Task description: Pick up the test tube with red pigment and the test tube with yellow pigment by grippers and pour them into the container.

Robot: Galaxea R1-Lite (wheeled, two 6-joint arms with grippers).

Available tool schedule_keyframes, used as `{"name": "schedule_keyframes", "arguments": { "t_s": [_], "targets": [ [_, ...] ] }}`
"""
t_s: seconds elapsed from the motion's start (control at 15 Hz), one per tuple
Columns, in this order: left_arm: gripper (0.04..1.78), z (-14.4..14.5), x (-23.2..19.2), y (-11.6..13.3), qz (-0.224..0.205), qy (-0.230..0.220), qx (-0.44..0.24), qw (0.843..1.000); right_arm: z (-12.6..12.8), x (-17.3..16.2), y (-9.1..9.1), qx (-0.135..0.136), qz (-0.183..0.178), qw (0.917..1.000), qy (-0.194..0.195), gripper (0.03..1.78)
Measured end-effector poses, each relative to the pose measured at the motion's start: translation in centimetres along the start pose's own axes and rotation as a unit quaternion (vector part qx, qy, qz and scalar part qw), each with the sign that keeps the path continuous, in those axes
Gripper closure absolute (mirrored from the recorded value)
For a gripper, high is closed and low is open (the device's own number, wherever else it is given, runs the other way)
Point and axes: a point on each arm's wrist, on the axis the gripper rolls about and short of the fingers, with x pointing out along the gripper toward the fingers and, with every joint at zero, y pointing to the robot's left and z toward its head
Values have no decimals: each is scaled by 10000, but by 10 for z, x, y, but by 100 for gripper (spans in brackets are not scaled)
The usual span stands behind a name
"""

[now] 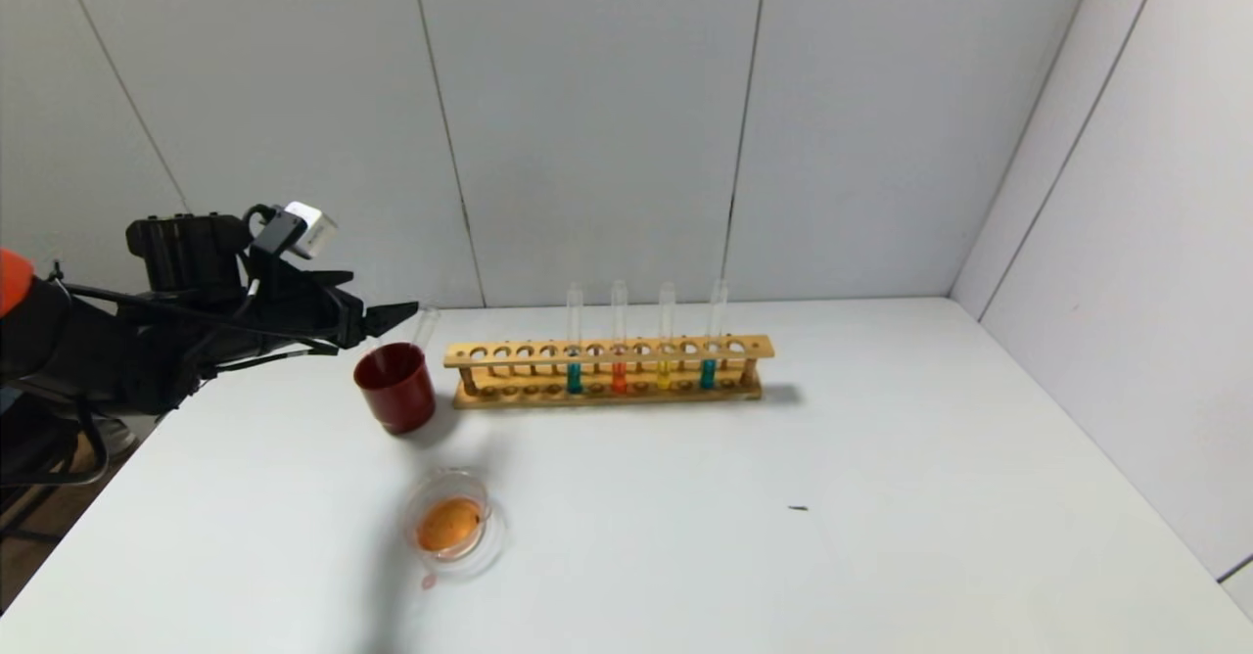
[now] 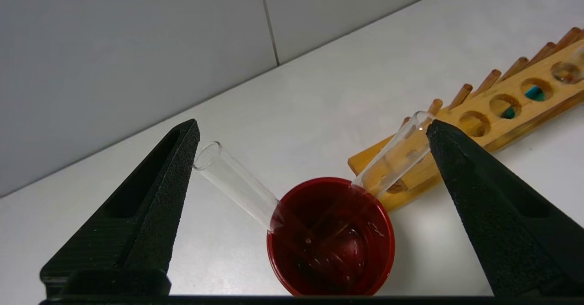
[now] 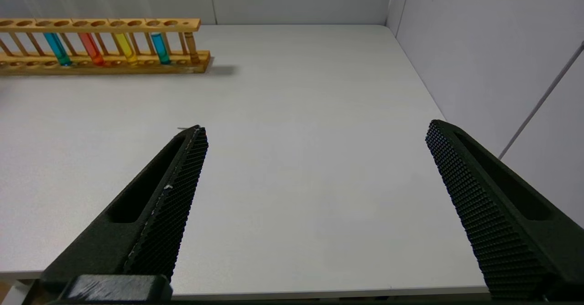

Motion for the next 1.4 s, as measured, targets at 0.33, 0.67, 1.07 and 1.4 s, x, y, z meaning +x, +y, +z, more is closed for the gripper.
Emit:
{"name": "schedule_keyframes", "arguments": {
  "t_s": [0.33, 0.67, 1.07, 1.4],
  "targets": [
    [7, 30, -23, -3, 240, -352, 250, 9988, 0, 0, 0, 0, 0, 10000, -2, 6],
    [7, 63, -81, -24, 1167, -550, 769, 9887, 0, 0, 0, 0, 2, 10000, 0, 6],
    [7, 80, -209, -81, 2501, -1148, 786, 9582, 0, 0, 0, 0, 2, 10000, 0, 6],
    [7, 53, -309, -145, 2408, -2173, 495, 9446, 0, 0, 0, 0, 0, 10000, 0, 6]
  ]
}}
